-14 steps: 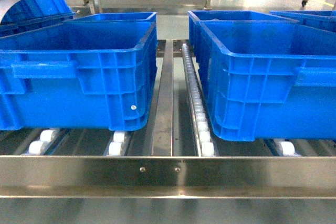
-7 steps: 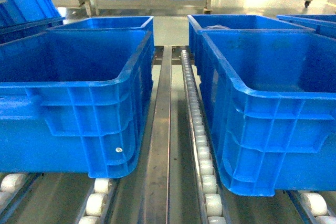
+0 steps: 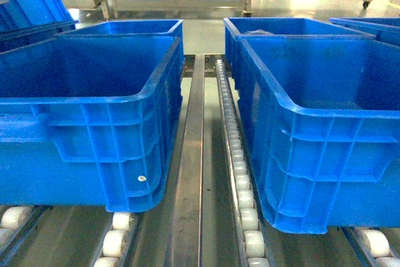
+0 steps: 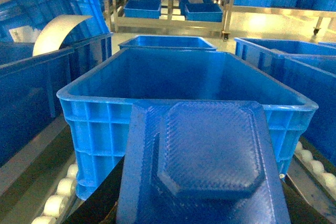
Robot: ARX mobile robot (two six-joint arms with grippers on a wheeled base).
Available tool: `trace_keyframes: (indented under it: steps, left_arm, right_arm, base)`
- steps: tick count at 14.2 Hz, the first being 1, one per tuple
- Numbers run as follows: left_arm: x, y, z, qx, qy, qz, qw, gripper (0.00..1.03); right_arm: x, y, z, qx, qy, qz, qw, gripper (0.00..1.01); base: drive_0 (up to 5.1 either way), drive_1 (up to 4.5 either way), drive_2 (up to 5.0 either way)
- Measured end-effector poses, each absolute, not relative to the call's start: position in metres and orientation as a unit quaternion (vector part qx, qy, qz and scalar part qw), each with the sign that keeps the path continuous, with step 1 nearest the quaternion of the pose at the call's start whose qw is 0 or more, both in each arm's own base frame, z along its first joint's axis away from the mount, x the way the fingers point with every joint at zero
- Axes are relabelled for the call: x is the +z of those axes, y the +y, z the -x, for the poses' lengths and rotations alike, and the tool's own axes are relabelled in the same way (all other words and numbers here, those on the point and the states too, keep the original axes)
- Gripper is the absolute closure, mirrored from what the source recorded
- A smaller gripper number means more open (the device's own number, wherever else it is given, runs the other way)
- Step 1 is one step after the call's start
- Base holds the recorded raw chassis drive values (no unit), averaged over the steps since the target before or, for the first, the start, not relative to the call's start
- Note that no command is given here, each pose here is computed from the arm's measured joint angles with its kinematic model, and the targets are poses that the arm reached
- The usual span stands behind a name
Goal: Sort blue parts and orange caps into right shelf containers
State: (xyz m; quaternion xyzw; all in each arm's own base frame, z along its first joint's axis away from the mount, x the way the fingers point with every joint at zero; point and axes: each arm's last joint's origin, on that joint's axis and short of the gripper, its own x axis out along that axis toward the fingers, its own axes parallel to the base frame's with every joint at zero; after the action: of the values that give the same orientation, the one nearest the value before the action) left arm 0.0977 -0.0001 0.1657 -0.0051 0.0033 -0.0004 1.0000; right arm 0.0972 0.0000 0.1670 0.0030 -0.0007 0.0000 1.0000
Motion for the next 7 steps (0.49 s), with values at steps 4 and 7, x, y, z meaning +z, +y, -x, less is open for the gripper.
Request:
trace_keyframes:
  steps: [4, 7]
  left_arm:
    - [0.1657, -0.0001, -0.0977, 0.000, 0.004, 0.005, 1.000, 0.61]
    - [0.1657, -0.0001, -0.0977, 0.000, 0.003, 0.005, 1.000, 0.61]
  right_arm:
    - [0.1670, 0.0000, -0.0972, 0.000, -0.001, -0.003, 1.000, 0.57]
    - [0.1670, 0.0000, -0.0972, 0.000, -0.001, -0.003, 1.000, 0.57]
  base:
    - [0.0, 0.00, 0.0]
    - [0.0, 0.00, 0.0]
